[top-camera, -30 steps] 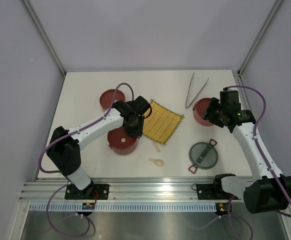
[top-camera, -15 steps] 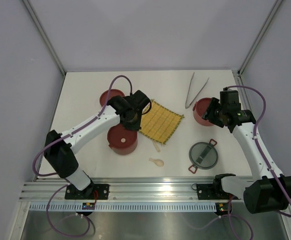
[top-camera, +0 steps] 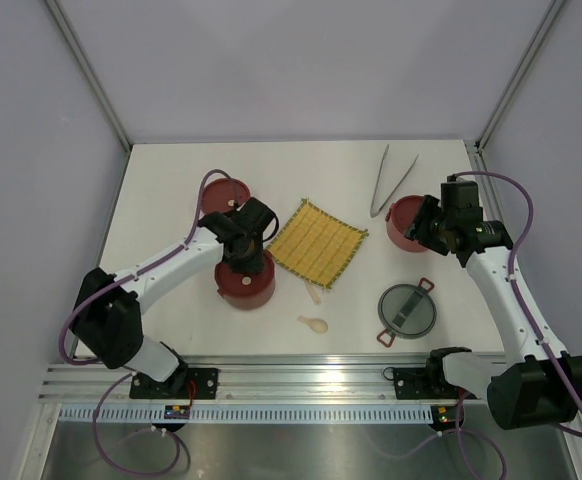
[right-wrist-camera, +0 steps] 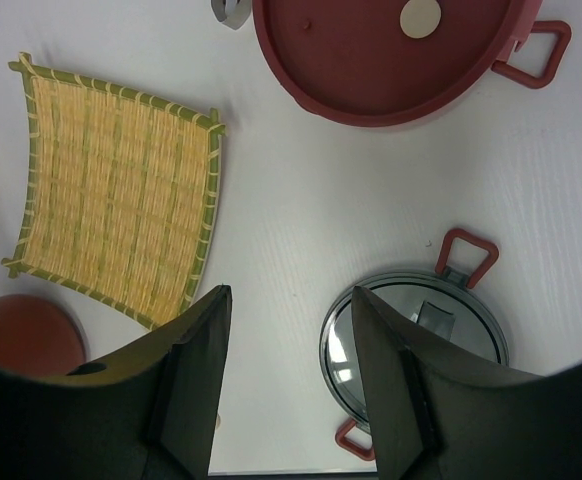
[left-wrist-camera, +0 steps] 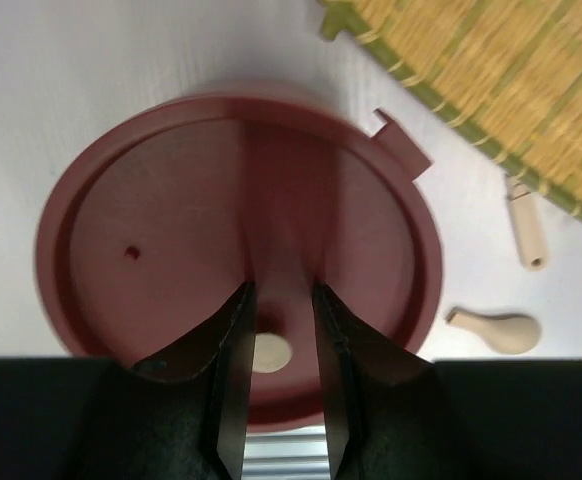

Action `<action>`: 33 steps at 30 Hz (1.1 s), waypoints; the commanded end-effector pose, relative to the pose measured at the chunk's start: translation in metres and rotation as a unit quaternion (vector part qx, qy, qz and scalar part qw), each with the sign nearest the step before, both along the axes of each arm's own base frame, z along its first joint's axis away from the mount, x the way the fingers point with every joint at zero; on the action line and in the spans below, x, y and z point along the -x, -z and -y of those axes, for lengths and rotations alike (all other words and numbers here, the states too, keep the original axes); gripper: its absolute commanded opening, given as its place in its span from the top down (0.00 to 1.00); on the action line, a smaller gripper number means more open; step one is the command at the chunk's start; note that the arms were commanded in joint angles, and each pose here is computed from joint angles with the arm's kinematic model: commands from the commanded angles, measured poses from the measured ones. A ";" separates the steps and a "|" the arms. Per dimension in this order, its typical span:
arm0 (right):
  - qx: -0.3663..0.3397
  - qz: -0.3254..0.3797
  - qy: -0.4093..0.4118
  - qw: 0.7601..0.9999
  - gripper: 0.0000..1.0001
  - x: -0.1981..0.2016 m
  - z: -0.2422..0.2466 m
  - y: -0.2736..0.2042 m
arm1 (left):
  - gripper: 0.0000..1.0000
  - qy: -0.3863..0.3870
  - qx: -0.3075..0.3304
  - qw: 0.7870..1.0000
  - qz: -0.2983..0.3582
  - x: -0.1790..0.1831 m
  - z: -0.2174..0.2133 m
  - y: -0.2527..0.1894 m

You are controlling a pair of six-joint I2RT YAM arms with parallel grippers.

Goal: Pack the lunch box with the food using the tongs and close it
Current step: Close the box lid on the packing box, then pick up the packing box from the center of the board.

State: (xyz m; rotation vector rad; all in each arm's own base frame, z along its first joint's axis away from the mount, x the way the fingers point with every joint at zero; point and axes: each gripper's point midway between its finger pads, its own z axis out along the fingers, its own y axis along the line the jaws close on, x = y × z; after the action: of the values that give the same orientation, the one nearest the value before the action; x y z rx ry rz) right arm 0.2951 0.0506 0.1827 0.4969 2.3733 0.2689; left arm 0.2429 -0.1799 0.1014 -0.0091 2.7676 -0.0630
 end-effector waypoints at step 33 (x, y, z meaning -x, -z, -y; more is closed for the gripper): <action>0.008 0.021 0.018 1.000 0.41 0.015 0.007 -0.014 | 0.60 -0.072 0.015 0.984 0.164 -0.102 -0.065 -0.117</action>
State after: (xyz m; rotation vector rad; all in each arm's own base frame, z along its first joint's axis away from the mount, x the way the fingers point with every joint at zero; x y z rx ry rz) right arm 0.2801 0.0446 0.1920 0.5088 2.3475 0.2470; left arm 0.3198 -0.1516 0.1977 -0.1115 2.4837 -0.0962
